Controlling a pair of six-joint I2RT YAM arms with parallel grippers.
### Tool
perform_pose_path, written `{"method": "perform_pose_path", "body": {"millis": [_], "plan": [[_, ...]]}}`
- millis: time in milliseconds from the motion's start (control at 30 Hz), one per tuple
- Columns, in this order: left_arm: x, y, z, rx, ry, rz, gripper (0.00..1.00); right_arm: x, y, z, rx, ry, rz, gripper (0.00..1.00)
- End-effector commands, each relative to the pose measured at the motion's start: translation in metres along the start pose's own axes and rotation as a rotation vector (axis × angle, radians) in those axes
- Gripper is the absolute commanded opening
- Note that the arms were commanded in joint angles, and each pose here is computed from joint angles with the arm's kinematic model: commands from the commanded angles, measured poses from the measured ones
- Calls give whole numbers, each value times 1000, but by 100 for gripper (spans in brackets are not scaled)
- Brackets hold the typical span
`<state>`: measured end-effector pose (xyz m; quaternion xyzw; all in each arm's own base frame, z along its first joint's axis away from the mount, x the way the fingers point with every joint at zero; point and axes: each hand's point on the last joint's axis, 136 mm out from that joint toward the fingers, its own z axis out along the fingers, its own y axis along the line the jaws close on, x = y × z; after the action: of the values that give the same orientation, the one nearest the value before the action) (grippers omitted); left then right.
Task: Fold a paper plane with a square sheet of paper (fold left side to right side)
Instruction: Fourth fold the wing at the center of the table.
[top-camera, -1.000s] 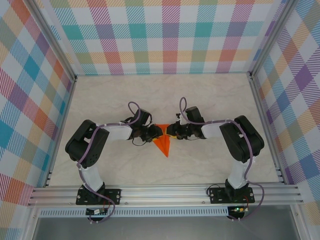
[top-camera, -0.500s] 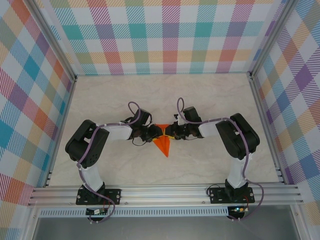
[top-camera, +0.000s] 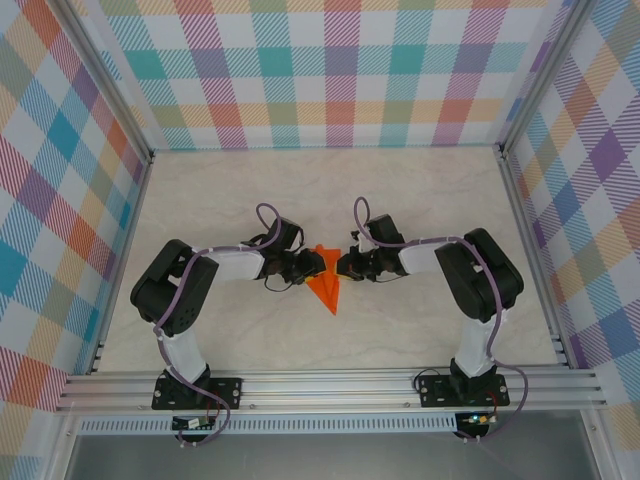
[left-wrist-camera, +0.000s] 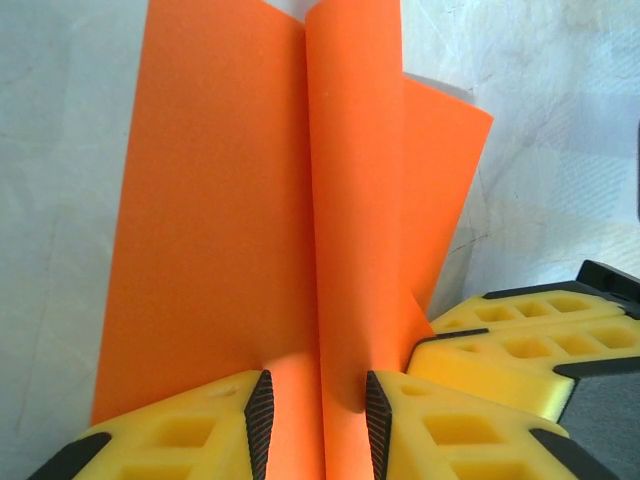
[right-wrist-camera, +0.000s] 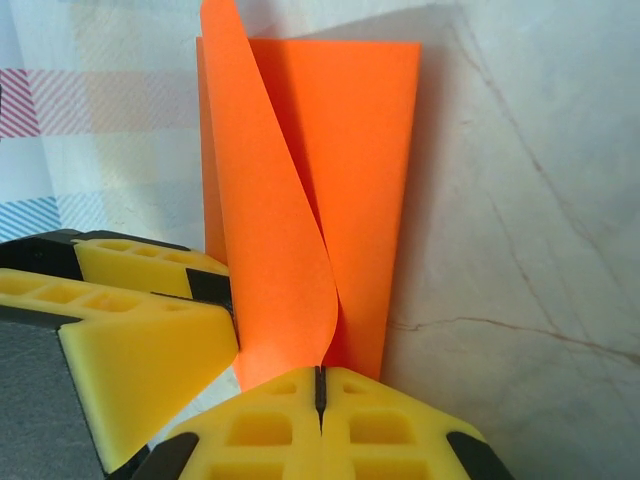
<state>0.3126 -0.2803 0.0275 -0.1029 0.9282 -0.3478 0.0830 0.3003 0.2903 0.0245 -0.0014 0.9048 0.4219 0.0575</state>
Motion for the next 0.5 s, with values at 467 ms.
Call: {"method": "perform_pose_path", "body": {"millis": [467], "plan": [[6,1,-1,-29,11,20,33,-5,5,-3,35,-2,-63,3]]}}
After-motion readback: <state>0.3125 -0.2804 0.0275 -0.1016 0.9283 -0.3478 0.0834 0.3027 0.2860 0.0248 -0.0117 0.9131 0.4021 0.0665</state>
